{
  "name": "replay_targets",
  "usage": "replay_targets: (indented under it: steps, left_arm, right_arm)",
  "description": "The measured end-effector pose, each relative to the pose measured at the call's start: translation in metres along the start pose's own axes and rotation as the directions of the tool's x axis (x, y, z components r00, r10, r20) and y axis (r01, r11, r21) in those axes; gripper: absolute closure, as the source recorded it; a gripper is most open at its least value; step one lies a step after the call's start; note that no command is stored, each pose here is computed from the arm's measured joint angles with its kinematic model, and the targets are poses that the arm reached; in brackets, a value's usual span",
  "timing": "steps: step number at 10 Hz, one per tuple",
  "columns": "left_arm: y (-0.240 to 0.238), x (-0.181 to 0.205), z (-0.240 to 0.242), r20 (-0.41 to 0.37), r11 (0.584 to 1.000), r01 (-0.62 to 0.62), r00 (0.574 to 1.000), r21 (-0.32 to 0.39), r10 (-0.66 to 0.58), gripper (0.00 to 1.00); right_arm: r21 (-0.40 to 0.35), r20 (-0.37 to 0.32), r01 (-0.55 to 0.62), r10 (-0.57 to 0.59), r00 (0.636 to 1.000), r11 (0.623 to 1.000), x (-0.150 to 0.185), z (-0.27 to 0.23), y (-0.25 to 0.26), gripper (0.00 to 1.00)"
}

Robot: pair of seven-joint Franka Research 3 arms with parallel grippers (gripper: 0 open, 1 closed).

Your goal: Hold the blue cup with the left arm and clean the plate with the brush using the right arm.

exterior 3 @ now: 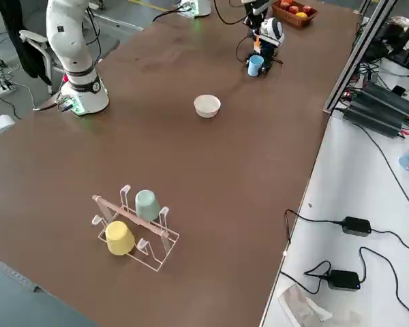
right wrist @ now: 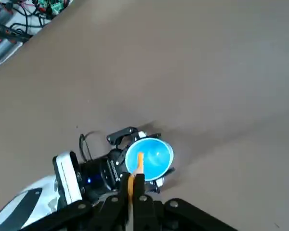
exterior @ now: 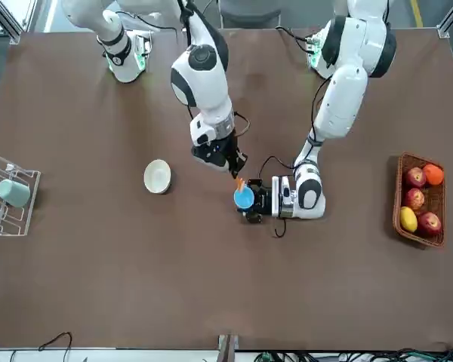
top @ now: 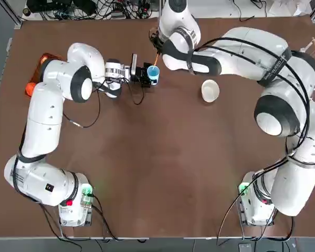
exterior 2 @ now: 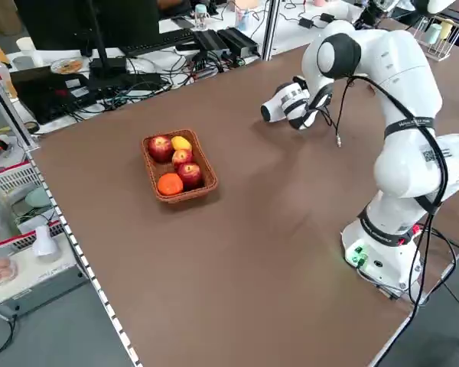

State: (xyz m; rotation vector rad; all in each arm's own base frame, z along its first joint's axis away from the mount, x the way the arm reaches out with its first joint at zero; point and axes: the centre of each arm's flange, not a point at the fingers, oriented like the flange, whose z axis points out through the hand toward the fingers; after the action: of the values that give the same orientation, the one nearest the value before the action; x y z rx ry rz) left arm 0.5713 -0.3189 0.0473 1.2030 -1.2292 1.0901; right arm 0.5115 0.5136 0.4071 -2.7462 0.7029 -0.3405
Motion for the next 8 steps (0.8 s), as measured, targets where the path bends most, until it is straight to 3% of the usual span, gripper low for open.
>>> replay_targets:
  steps: [8]
  left_arm:
    - [0.0, 0.0, 0.0, 0.0, 1.0, -0.001, 1.0, 0.0, 0.001, 0.31]
  right_arm:
    - [-0.01, -0.027, 0.003, -0.003, 1.0, 1.0, 0.008, 0.032, 0.001, 0.95]
